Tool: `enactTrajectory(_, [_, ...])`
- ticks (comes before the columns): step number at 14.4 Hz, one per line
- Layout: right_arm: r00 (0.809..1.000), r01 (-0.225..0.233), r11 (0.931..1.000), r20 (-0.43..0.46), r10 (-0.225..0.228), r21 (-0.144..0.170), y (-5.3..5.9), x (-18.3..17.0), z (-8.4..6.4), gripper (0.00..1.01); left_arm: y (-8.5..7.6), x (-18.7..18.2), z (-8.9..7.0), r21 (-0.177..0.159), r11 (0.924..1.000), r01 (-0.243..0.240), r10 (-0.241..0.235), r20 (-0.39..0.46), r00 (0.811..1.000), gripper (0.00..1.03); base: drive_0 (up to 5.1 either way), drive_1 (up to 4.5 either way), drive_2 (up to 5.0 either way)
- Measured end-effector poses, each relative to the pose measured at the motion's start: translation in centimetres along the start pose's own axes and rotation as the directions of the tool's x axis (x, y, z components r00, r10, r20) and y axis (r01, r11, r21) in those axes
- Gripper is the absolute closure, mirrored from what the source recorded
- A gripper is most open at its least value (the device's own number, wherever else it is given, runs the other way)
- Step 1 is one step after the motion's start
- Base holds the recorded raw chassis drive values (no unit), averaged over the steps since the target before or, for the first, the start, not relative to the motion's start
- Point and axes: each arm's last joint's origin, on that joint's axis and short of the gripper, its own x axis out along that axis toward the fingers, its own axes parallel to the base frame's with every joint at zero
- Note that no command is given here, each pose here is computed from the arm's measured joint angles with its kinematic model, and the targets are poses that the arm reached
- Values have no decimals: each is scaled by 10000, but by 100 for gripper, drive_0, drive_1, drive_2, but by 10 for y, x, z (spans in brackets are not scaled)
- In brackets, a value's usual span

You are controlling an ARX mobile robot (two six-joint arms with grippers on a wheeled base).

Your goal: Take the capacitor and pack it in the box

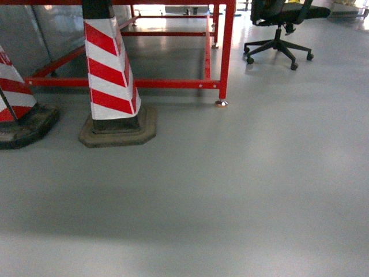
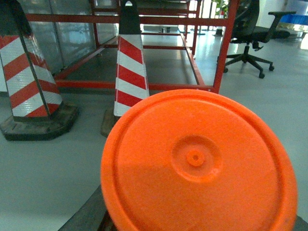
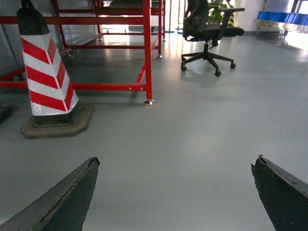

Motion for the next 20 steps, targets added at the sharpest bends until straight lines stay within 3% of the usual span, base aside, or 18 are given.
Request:
enactTrajectory(14, [10000,-4,10000,-23,4,0,0,0,0,3,0,0,0,0,10000,-49,49,16,10000,59,-506,240,240])
enactTrajectory(18, [10000,-23,10000,0,23,0,0,0,0,3,0,0,0,0,10000,-34,34,8,10000,59,0,0,0])
enactTrajectory(20, [10000,-19,10000,4,19,0,0,0,0,3,0,0,0,0,10000,-34,34,23,10000,59,2,434,-430])
